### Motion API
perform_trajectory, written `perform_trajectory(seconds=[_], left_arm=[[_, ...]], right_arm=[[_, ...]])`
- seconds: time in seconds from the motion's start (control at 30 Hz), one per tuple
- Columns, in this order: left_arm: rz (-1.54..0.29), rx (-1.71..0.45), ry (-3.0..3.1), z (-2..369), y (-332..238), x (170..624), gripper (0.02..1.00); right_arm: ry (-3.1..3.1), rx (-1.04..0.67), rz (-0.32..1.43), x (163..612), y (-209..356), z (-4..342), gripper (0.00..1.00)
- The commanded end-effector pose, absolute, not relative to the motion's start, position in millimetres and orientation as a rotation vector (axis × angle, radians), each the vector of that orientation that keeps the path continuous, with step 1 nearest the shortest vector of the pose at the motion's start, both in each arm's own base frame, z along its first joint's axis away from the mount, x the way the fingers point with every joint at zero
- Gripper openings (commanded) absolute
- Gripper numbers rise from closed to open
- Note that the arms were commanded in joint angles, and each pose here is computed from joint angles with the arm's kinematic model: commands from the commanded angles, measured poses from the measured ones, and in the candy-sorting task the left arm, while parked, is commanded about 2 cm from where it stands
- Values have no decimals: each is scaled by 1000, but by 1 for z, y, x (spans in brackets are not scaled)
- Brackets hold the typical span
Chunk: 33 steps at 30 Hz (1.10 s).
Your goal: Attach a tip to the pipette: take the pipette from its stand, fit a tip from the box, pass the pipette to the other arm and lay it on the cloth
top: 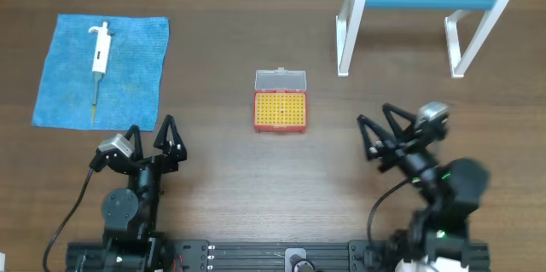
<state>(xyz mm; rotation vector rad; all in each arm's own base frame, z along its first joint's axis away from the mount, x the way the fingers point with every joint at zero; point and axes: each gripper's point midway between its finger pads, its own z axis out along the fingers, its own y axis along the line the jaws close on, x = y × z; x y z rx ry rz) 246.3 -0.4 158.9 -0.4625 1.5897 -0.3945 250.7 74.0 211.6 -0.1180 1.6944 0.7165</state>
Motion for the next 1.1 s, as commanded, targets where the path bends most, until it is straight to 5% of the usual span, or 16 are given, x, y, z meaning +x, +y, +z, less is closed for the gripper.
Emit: perform_trajectory(seconds=[0.03,0.1,0.23,1.1], left_arm=[[-388,-471,1589,157,1,246,945],[-388,-471,1589,157,1,246,947],[-388,-471,1589,157,1,246,947],[-388,-471,1589,157,1,246,945]], right_arm=[[1582,71,176,253,18,188,720],[1647,66,179,248,19,157,722],[1633,-188,-10,245,23,157,720],[1632,-132,-30,246,11,158,722]])
